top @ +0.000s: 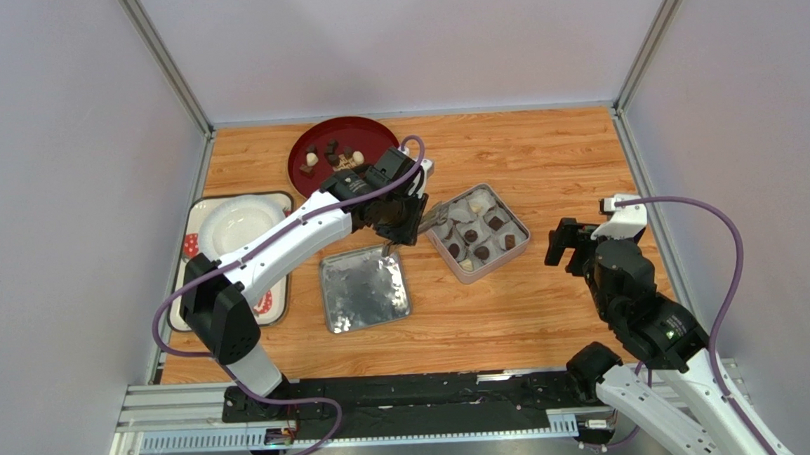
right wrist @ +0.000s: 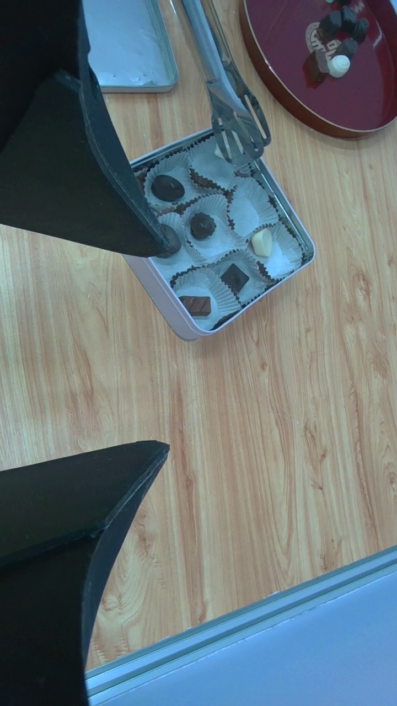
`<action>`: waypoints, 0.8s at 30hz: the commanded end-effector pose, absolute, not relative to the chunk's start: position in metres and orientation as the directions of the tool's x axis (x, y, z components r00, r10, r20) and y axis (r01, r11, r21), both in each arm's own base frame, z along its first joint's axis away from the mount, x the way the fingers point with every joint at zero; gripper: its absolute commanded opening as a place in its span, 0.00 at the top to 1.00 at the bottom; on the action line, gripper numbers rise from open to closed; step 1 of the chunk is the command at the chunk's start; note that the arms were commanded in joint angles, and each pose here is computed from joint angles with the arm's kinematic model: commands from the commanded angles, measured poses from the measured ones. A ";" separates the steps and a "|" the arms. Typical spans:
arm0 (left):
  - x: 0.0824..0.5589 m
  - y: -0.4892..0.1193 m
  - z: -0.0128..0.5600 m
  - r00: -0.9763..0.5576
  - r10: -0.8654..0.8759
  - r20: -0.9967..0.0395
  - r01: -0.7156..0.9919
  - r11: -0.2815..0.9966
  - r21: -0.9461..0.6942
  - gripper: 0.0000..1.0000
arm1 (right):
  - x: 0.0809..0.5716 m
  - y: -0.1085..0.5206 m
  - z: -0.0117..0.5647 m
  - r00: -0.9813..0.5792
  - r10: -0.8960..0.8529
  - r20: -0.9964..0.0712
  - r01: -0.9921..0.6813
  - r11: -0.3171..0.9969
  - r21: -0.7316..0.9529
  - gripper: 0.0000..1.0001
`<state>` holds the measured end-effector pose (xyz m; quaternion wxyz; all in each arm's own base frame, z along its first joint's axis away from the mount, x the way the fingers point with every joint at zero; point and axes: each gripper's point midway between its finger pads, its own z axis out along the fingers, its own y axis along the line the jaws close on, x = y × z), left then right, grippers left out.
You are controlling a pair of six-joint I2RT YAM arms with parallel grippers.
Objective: Pack the chocolate
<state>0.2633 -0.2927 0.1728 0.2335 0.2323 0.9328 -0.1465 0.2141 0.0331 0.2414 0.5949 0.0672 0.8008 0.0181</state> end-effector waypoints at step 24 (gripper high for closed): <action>0.296 -0.262 0.213 -0.732 0.254 -0.632 0.401 0.911 -0.098 0.65 | 0.216 0.035 0.252 -0.245 0.143 -0.959 0.074 0.989 0.129 0.14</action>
